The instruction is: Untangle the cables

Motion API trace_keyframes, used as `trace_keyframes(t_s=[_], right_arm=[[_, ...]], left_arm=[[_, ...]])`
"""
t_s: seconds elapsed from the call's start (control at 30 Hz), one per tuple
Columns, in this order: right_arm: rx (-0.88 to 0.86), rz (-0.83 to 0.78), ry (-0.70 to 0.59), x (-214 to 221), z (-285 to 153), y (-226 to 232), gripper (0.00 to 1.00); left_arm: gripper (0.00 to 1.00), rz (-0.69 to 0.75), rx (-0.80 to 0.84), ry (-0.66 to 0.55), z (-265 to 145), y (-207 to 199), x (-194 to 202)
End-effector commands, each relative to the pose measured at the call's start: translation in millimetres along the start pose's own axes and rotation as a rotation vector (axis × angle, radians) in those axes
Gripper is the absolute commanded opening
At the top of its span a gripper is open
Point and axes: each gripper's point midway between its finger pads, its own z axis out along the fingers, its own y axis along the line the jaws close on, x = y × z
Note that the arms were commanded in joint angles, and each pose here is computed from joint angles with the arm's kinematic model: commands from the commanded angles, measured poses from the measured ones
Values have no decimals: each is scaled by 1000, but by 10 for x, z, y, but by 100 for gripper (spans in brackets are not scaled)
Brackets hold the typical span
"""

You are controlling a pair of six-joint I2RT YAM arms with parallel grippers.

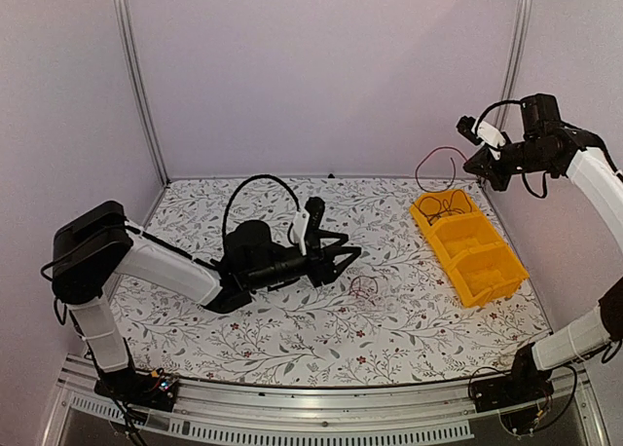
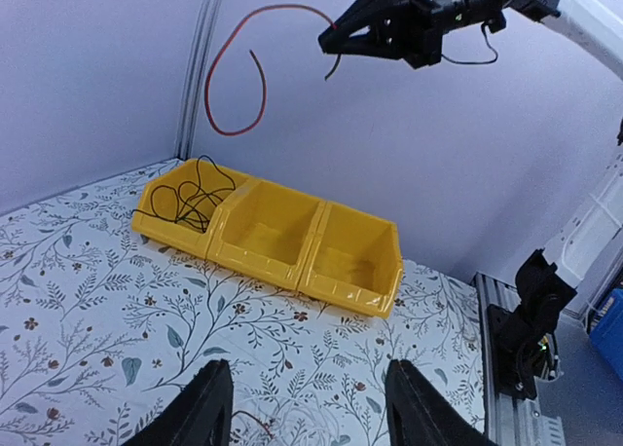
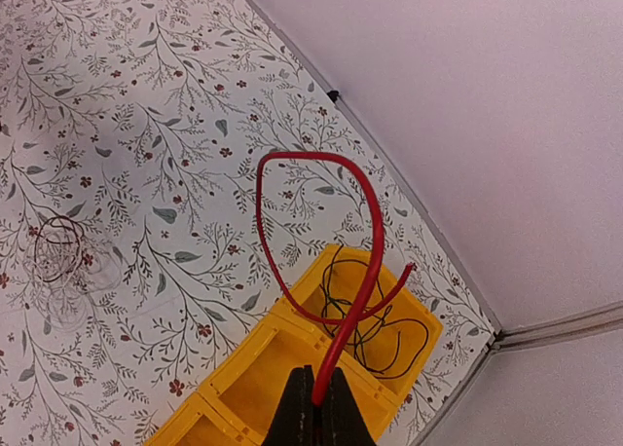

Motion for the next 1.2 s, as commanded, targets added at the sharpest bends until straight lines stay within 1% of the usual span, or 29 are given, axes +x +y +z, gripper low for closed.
trace_keyframes(t_s=[0.0, 0.2, 0.37, 0.53, 0.73, 0.77, 0.8, 0.83, 0.93, 1.07, 1.17], right_arm=[[27, -20, 66, 455, 32, -177, 0], [4, -37, 251, 1162, 148, -230, 0], [-11, -96, 413, 1654, 323, -202, 0], [-27, -161, 501, 2006, 487, -159, 0], [-51, -158, 529, 2213, 692, -142, 0], [-55, -152, 533, 2237, 718, -142, 3], [-60, -144, 536, 2261, 756, -149, 9], [-57, -131, 534, 2260, 784, -172, 12], [-77, -95, 504, 2168, 797, -177, 14], [-107, -62, 424, 1928, 762, -171, 12], [-134, -28, 395, 1874, 788, -132, 14]], left_arm=[[55, 53, -93, 62, -111, 107, -33], [55, 82, -177, 64, -206, 200, -162], [55, 92, -183, 35, -263, 174, -304], [56, 125, -226, 39, -342, 202, -417], [57, 162, -271, 43, -465, 244, -480], [57, 165, -278, 46, -471, 255, -483], [57, 165, -283, 49, -472, 261, -492], [58, 166, -288, 54, -470, 266, -499], [57, 172, -294, 71, -459, 270, -509], [58, 177, -313, 73, -462, 315, -497], [58, 173, -315, 76, -437, 328, -468]])
